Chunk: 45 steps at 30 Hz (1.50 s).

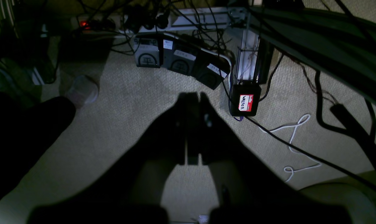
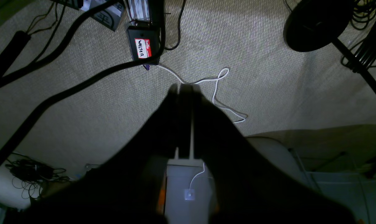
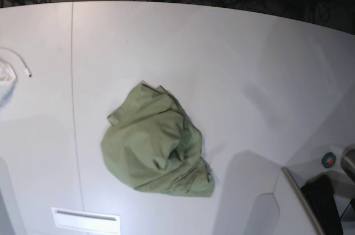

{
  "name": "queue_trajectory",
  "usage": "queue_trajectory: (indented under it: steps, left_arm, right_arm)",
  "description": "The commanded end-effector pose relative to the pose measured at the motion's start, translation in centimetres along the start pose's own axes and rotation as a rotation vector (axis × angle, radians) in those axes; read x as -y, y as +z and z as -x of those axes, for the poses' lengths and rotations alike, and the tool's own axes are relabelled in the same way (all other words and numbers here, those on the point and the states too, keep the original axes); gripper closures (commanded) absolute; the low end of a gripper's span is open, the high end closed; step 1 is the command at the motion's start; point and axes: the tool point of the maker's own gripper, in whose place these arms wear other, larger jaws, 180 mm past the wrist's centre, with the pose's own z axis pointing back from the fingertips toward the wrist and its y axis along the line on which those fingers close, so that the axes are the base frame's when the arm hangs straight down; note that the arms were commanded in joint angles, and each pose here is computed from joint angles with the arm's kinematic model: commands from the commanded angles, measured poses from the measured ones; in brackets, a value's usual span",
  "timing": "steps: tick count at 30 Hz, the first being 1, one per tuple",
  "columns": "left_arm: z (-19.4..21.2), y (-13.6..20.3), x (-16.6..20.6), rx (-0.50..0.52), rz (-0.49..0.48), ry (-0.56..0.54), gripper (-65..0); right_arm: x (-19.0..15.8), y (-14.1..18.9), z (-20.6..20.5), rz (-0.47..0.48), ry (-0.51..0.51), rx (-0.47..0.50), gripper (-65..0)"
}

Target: Layout the t-shirt on the table in an organized manner, then fold the t-shirt properly

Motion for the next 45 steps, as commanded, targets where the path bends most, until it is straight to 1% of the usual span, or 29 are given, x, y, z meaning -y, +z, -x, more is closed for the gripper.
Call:
queue_trajectory:
  steps: [1, 2, 3, 4, 5, 6, 7, 8, 9, 10, 15, 21, 23, 24, 25, 27, 28, 30, 34, 37, 39, 41, 44, 45]
  left_arm:
    - [0.2, 0.0, -0.2, 0.000, -0.007, -0.002, 0.0]
    - [0.2, 0.0, -0.2, 0.000, -0.007, -0.002, 0.0]
    - [0.2, 0.0, -0.2, 0.000, -0.007, -0.002, 0.0]
    - [0.2, 0.0, -0.2, 0.000, -0.007, -0.002, 0.0]
    - [0.2, 0.0, -0.2, 0.000, -0.007, -0.002, 0.0]
    - [0.2, 0.0, -0.2, 0.000, -0.007, -0.002, 0.0]
    - [0.2, 0.0, -0.2, 0.000, -0.007, -0.002, 0.0]
    - [0.2, 0.0, -0.2, 0.000, -0.007, -0.002, 0.0]
    - [0.2, 0.0, -0.2, 0.000, -0.007, -0.002, 0.0]
    - [0.2, 0.0, -0.2, 0.000, -0.007, -0.002, 0.0]
    - [0.2, 0.0, -0.2, 0.000, -0.007, -0.002, 0.0]
    - [0.2, 0.0, -0.3, 0.000, -0.008, -0.002, 0.0]
    - [0.3, 0.1, -0.4, -0.002, -0.010, -0.003, 0.0]
    - [0.3, 0.1, -0.4, 0.000, -0.010, -0.003, 0.0]
    - [0.6, 0.1, -0.5, -0.005, -0.011, -0.003, 0.0]
    - [0.8, 0.2, -0.5, -0.003, -0.011, -0.004, 0.0]
    - [0.4, 0.2, -0.4, 0.009, -0.011, -0.004, 0.0]
    - [0.5, 0.3, -0.5, 0.020, -0.011, -0.006, 0.0]
    - [0.5, 0.9, -1.4, 0.069, -0.023, -0.019, 0.0]
    - [1.1, 2.0, -2.5, 0.116, -0.035, -0.039, 0.0]
    - [1.5, 3.1, -3.3, 0.149, -0.044, -0.056, 0.0]
    - [1.2, 4.5, -4.7, 0.197, -0.060, -0.084, 0.0]
    - [0.9, 6.8, -5.9, 0.260, -0.071, -0.130, 0.0]
    - [0.6, 7.7, -6.4, 0.283, -0.074, -0.148, 0.0]
  right_arm:
    - [0.2, 0.0, 0.7, -0.002, -0.005, -0.014, -9.6]
    - [0.3, 0.0, 0.8, 0.000, -0.005, -0.015, -19.4]
    - [0.3, 0.0, 0.9, 0.001, -0.005, -0.017, -27.8]
    - [0.3, 0.0, 1.3, 0.002, -0.005, -0.023, -32.9]
    - [0.3, 0.0, 1.4, 0.002, -0.005, -0.021, -32.9]
    - [0.3, 0.0, 1.3, 0.002, -0.005, -0.018, -30.9]
    - [0.3, 0.0, 1.3, 0.002, -0.004, -0.017, -27.5]
    - [0.3, 0.0, 1.3, 0.002, 0.003, -0.017, -21.5]
    - [0.3, 0.0, 1.3, 0.002, 0.003, -0.017, -12.6]
    - [0.3, 0.0, 1.2, 0.002, 0.003, -0.015, 0.0]
    - [0.4, 0.0, 1.0, 0.006, -0.001, -0.014, 0.0]
    - [1.6, 0.0, 1.4, 0.024, -0.011, -0.018, 0.0]
    - [1.8, 0.1, 2.3, 0.026, -0.062, -0.026, 0.0]
    - [2.0, 0.1, 1.9, 0.027, -0.081, -0.003, 0.0]
    - [2.2, 0.1, 1.6, 0.031, -0.090, 0.019, 0.0]
    - [2.4, 0.1, 1.6, 0.035, -0.089, 0.025, 0.0]
    - [2.5, 0.1, 1.8, 0.035, -0.086, 0.008, 0.0]
    - [4.0, 0.2, 2.0, 0.056, -0.085, -0.032, 0.0]
    - [4.3, 0.3, 3.7, 0.062, -0.089, -0.070, 0.0]
    - [5.7, 1.0, 5.1, 0.089, -0.081, -0.043, 0.0]
    - [6.2, 1.9, 5.3, 0.104, -0.073, 0.012, 0.0]
    - [6.8, 3.5, 5.3, 0.121, -0.068, 0.070, 0.0]
    - [9.2, 6.7, 5.0, 0.180, -0.123, 0.123, 0.0]
    - [9.5, 8.0, 4.6, 0.193, -0.142, 0.145, 0.0]
